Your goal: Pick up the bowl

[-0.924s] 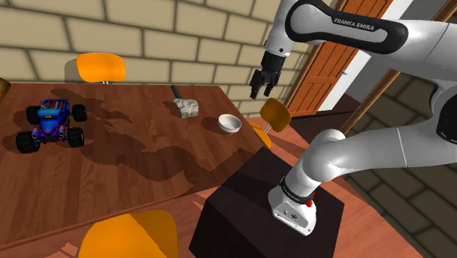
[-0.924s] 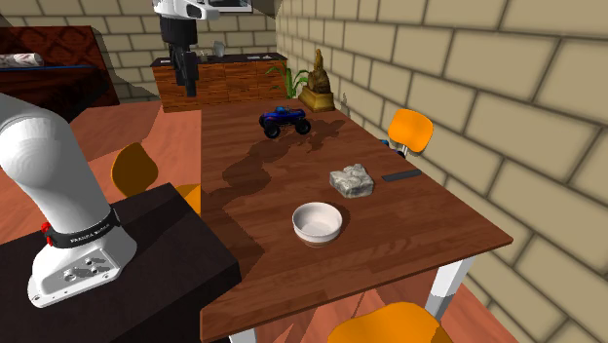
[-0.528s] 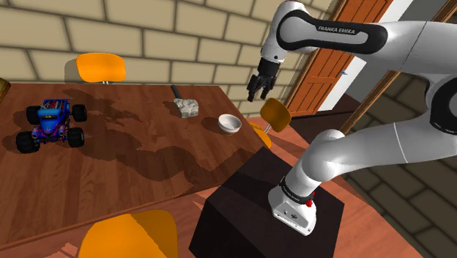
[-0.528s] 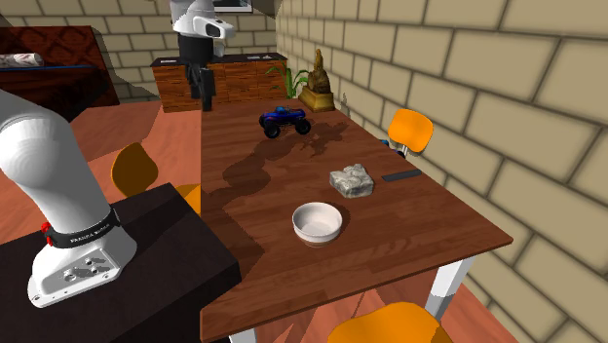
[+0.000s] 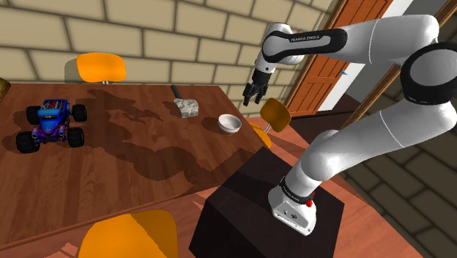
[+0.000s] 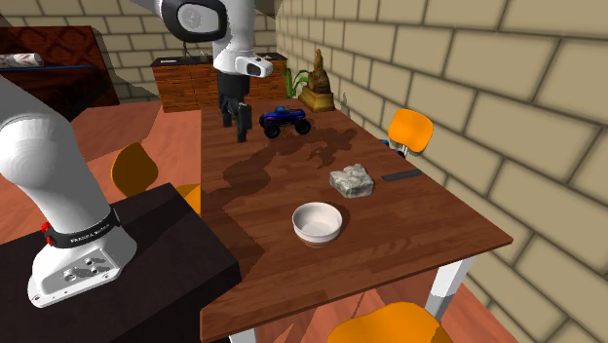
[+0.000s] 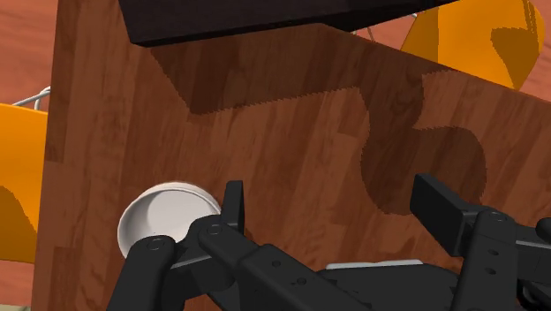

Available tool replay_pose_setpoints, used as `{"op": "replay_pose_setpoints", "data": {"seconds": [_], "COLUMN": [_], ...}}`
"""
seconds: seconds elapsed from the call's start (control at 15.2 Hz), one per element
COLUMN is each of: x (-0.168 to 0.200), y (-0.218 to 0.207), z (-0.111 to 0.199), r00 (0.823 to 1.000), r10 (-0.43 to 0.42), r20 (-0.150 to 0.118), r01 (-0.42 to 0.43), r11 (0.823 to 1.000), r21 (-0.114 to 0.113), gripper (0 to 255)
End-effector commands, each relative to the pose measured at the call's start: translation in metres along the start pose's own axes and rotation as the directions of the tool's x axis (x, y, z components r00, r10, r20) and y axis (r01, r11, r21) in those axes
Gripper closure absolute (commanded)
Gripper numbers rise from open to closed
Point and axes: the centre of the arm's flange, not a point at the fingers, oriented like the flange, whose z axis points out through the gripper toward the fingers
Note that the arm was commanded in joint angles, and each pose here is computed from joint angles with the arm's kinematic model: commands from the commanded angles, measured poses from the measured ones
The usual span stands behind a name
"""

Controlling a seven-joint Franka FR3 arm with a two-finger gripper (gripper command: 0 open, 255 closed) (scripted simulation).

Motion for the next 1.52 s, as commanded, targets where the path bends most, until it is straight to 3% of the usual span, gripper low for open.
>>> {"op": "replay_pose_setpoints", "data": {"seconds": [0.0,1.45], "x": [0.013,0.166], "y": [0.016,0.204], "z": [0.016,0.186], "r00": [1.0,1.0], "r10": [-0.001,-0.005], "r20": [-0.001,0.006], "r01": [0.001,0.005], "r11": [1.0,0.999], "r21": [0.003,0.05], "gripper": [0,0]}}
